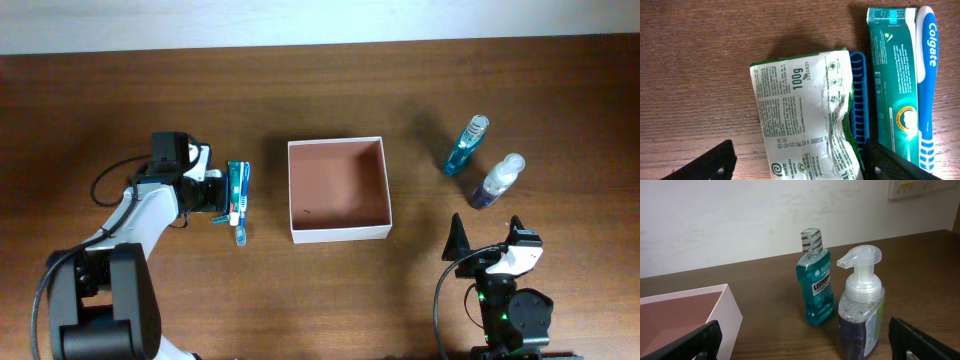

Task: Pack container
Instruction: 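Lower the left gripper and close it on the soap pack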

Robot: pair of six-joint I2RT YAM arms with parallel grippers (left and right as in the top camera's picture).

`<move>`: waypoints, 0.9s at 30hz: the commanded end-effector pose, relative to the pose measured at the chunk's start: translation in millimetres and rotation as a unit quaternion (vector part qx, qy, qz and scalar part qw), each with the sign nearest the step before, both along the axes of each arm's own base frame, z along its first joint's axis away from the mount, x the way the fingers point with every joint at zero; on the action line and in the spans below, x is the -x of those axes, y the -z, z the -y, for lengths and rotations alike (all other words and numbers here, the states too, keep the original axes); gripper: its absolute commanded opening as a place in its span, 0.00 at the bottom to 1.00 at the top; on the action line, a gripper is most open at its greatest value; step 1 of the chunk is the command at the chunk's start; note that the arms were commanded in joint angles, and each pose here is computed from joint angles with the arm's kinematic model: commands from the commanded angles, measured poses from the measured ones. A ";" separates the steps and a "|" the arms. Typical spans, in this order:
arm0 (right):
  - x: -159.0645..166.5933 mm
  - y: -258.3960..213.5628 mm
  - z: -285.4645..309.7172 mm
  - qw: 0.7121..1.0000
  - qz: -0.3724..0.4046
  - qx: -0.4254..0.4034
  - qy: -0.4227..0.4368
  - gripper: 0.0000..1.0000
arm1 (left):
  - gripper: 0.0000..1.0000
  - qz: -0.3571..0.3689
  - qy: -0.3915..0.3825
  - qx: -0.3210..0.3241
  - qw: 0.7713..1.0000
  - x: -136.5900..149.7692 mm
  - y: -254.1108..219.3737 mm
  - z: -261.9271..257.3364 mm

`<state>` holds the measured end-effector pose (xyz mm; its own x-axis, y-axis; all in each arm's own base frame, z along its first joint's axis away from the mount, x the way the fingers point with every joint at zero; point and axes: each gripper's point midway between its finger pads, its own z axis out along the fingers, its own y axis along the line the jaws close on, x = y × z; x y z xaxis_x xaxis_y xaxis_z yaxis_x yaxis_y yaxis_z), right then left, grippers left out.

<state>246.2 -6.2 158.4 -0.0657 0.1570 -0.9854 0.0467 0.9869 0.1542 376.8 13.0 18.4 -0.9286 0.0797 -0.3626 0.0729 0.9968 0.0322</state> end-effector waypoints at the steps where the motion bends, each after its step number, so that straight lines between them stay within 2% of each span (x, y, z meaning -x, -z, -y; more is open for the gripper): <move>1: 0.3 2.5 2.2 1.000 -0.002 -0.004 0.005 0.98 | 0.82 -0.002 0.007 0.002 1.000 -3.9 0.9 2.0; 9: 0.3 2.5 2.2 1.000 -0.002 -0.004 0.005 0.98 | 0.82 -0.003 0.006 0.002 1.000 -4.0 3.1 2.0; 14: 0.3 2.6 2.2 1.000 -0.003 -0.004 0.005 0.98 | 0.82 -0.023 0.006 0.002 1.000 -1.4 20.9 1.9; 19: 0.3 2.6 2.2 1.000 -0.003 -0.004 0.005 0.98 | 0.82 -0.024 -0.009 -0.033 0.999 -2.6 24.3 -11.4; 27: 0.3 2.6 2.2 1.000 -0.003 -0.004 0.005 0.98 | 0.82 -0.018 -0.011 -0.033 0.999 -5.2 23.3 -11.5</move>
<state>246.2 -6.2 158.4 -0.0657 0.1570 -0.9854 0.0467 0.9869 0.1542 381.4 16.0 8.1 -0.9342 0.0795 -0.3477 0.0678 0.9967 0.0456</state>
